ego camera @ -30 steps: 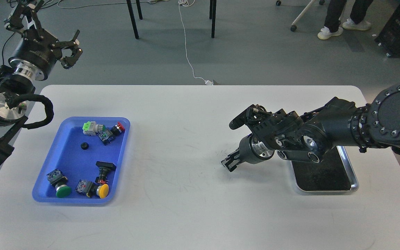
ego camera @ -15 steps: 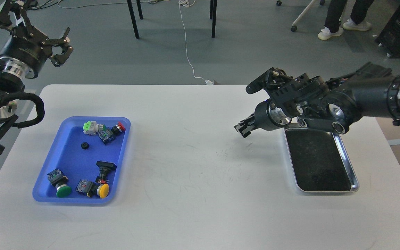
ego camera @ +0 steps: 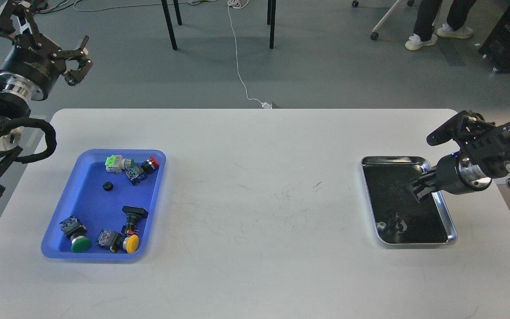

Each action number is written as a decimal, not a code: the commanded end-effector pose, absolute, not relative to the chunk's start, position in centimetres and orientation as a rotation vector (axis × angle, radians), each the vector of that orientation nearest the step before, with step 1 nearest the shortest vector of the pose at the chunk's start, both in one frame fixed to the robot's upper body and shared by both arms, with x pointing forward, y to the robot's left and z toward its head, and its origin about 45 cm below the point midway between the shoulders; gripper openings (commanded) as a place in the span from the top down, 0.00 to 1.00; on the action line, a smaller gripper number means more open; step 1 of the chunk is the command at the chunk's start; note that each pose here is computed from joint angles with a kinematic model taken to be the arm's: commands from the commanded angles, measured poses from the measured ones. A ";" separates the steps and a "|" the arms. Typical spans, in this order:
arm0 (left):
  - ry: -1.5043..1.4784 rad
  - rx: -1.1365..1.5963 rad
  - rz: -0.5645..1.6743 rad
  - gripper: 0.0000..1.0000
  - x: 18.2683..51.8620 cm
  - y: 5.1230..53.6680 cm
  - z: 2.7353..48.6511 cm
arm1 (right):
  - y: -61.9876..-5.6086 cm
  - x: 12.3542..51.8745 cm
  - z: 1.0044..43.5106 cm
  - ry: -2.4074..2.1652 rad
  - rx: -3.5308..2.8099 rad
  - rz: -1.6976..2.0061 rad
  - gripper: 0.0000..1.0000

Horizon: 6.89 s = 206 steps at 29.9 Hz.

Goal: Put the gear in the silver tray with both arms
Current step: 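Move the gear over the silver tray and open the right gripper, then lift the right gripper away and swing the left gripper to the blue tray, then grasp another small black gear in the blue tray with the left gripper, then carry the second black gear to the table middle and release it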

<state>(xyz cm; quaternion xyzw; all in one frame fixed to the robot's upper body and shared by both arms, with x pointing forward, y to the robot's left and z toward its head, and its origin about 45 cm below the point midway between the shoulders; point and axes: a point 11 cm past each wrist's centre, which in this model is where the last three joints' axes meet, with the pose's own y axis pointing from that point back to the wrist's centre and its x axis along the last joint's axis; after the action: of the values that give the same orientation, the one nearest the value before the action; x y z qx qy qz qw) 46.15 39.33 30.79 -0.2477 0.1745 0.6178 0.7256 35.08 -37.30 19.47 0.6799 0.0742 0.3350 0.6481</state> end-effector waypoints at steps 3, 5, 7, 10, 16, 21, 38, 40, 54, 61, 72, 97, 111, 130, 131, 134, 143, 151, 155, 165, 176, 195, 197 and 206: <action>0.386 -0.544 1.368 0.02 46.2 39.3 30.7 | -39.0 32.9 17.3 0.186 1.558 0.725 0.81; 0.387 -0.542 1.370 0.02 46.2 39.3 30.6 | -38.9 32.7 16.9 0.186 1.564 0.726 0.79; 0.385 -0.542 1.369 0.02 46.2 39.3 30.7 | -38.5 33.0 16.9 0.184 1.566 0.740 0.78; 0.383 -0.541 1.368 0.02 46.2 39.3 30.8 | -37.7 33.3 16.8 0.190 1.575 0.755 0.75; 0.361 -0.502 1.361 0.02 46.1 39.4 30.8 | -37.2 32.8 16.4 0.207 1.607 0.755 0.56; 0.303 -0.446 1.363 0.02 46.1 39.8 31.4 | -37.1 32.7 16.4 0.208 1.625 0.765 0.48; 0.006 0.108 1.041 0.03 44.7 34.5 32.5 | -27.5 45.6 31.3 -0.790 2.119 0.941 0.11; -0.085 0.213 1.000 0.03 44.4 33.8 32.2 | -27.4 46.3 31.9 -0.930 2.203 0.873 0.04; -0.743 0.809 0.564 0.09 40.4 28.8 28.3 | -30.4 47.5 30.7 -1.754 2.573 0.173 0.02; -0.929 1.078 0.382 0.14 39.1 30.4 24.2 | -31.8 46.1 26.4 -2.133 2.626 -0.455 0.02; -0.995 1.351 0.147 0.40 36.5 35.0 19.5 | -32.6 41.2 22.0 -2.241 2.639 -0.828 0.02; -0.874 1.456 0.154 0.53 34.5 40.7 14.1 | -32.8 41.4 22.4 -2.241 2.637 -0.799 0.02; -0.839 1.444 0.177 0.52 35.2 39.5 12.1 | -32.8 41.9 23.0 -2.244 2.646 -0.777 0.02; -0.751 1.419 0.236 0.84 34.3 40.4 11.8 | -32.9 42.1 23.5 -2.248 2.653 -0.760 0.02; -0.753 1.420 0.239 0.86 34.4 40.4 11.9 | -33.0 42.1 23.5 -2.249 2.653 -0.760 0.02; -0.752 1.433 0.266 0.86 34.4 41.7 12.9 | -33.5 42.1 23.8 -2.258 2.649 -0.740 0.02; -0.891 1.282 0.385 0.86 36.7 39.5 22.5 | -35.4 41.4 27.4 -2.205 2.703 -0.585 0.02; -1.107 1.032 0.333 0.86 41.8 25.3 26.4 | -38.5 40.0 31.4 -2.133 2.679 -0.317 0.02; -1.113 0.960 0.299 0.86 42.2 18.7 24.7 | -39.3 39.0 32.7 -2.099 2.670 -0.259 0.02; -1.113 0.801 0.070 0.86 37.8 4.2 19.0 | -39.9 39.0 33.0 -2.111 2.635 -0.213 0.02; -1.057 0.837 -0.027 0.85 34.4 1.6 12.9 | -38.1 40.0 32.7 -2.119 2.666 -0.244 0.02; -1.005 0.845 -0.004 0.47 34.2 2.3 11.8 | -36.9 41.1 32.3 -2.068 2.659 -0.223 0.02; -1.004 0.839 0.001 0.44 34.2 2.2 12.0 | -36.5 41.6 32.4 -2.052 2.654 -0.207 0.02; -0.778 0.674 0.368 0.21 39.3 4.5 17.3 | -33.0 44.7 34.7 -1.884 2.670 -0.050 0.02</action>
<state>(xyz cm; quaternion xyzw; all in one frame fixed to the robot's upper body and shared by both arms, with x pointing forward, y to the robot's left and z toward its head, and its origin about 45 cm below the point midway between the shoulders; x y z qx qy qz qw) 36.84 1.89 15.48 0.3351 -0.4244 0.1067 0.8344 43.95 -33.84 33.78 0.8054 -0.5861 -0.0339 -0.0815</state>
